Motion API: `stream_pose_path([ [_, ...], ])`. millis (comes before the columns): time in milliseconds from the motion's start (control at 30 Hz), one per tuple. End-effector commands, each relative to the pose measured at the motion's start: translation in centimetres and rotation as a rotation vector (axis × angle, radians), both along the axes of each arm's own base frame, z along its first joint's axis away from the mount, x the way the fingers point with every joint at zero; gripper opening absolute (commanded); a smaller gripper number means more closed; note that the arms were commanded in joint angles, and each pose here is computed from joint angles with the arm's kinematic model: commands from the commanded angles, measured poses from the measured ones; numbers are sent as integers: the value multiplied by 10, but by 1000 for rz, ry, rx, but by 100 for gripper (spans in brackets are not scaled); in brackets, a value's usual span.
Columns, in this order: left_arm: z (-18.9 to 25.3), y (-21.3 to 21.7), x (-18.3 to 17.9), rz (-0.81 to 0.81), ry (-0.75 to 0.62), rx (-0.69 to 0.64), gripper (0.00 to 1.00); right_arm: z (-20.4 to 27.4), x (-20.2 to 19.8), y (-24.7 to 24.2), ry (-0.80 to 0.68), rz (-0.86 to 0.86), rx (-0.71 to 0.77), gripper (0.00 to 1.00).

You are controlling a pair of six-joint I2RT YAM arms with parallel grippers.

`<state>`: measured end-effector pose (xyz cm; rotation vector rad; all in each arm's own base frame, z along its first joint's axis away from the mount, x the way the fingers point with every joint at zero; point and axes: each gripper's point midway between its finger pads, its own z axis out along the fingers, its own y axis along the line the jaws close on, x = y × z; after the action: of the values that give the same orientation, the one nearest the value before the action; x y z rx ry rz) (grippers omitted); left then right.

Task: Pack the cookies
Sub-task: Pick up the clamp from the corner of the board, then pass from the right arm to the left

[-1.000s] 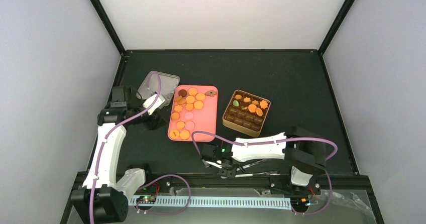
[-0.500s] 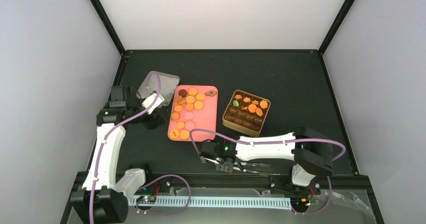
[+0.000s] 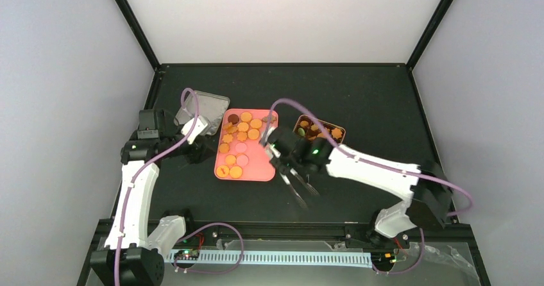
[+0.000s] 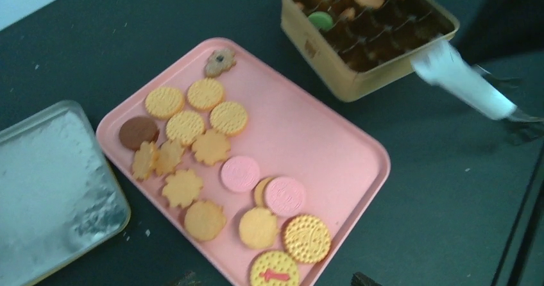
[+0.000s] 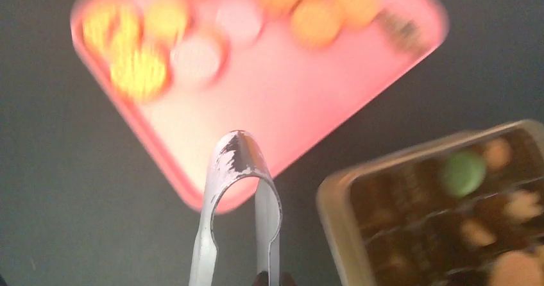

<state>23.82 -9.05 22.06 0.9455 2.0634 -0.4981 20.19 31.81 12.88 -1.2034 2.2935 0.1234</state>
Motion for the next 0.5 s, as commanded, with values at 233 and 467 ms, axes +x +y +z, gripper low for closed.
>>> stream_pose_path([
  [233,41,-48,-26,-228,-44,-301,66,186,29,39,-190,30,753,1],
  [467,60,-76,-47,-363,-52,-371,65,248,7,53,-142,155,1159,1],
])
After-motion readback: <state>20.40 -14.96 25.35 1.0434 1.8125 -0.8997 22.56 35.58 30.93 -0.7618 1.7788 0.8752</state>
